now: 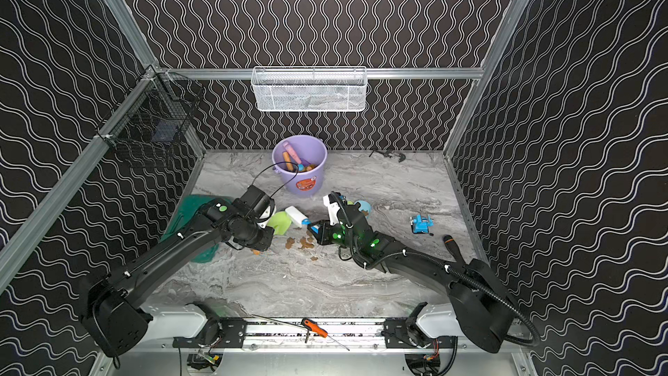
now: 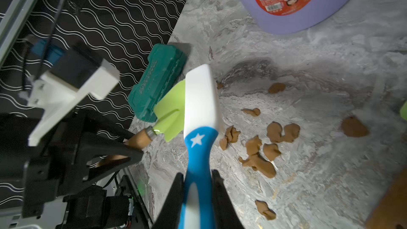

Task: Brush the soil off the hand trowel and place it into the bucket
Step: Brush off the soil from the hand trowel, then place the hand trowel in the bucket.

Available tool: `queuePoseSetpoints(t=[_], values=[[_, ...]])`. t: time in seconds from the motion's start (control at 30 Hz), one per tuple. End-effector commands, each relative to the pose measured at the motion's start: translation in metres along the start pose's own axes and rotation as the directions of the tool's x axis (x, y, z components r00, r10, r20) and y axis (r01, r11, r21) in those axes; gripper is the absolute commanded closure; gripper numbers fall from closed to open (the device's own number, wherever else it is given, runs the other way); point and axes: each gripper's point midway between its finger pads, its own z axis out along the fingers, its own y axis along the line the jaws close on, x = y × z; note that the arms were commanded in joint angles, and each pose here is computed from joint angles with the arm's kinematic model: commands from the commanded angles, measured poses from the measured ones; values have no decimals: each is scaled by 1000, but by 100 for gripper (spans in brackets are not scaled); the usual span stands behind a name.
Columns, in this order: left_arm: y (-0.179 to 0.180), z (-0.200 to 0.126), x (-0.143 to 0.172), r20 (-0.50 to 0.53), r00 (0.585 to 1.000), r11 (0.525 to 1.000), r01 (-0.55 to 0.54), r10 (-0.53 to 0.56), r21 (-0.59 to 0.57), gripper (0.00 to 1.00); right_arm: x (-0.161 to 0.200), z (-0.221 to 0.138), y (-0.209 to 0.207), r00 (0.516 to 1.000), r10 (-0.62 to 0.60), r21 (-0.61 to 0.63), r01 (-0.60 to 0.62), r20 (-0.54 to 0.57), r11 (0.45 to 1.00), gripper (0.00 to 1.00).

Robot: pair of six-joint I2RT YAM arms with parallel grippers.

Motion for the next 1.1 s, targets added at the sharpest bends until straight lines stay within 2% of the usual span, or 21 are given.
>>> queuePoseSetpoints(t=[0.0, 0.1, 0.23, 0.33, 0.43, 0.53, 0.73, 0.93, 1.07], values=[[-1, -3, -6, 15, 1000, 1000, -10, 10, -8, 100, -7, -5, 30, 998, -57, -97, 58, 17, 994, 100], [-2, -2, -10, 19, 1000, 1000, -13, 13, -10, 100, 5, -3, 44, 998, -57, -174, 54, -12, 983, 100], [-6, -7, -21, 37, 999, 1000, -25, 25, -11, 100, 30, 12, 11, 997, -3, -102, -5, -77, 995, 100], [-3, -14, -30, 50, 998, 998, -43, 45, -45, 100, 16, 1, -33, 998, 63, 19, -63, -22, 998, 100], [3, -26, -49, 84, 994, 993, -58, 67, -103, 100, -13, -29, -62, 992, 93, 81, -100, 83, 992, 100], [4, -43, -78, 148, 985, 987, -62, 84, -149, 100, -34, -57, -66, 985, 53, 132, -76, 167, 988, 100], [7, -57, -148, 207, 967, 958, -91, 150, -271, 100, -42, -81, -67, 979, 17, 170, -52, 203, 984, 100], [15, -51, -222, 232, 956, 942, -100, 180, -319, 100, -46, -87, -72, 977, 25, 165, -61, 214, 984, 100], [22, -32, -251, 221, 955, 930, -114, 200, -349, 100, -49, -92, -75, 976, 21, 173, -60, 218, 983, 100]])
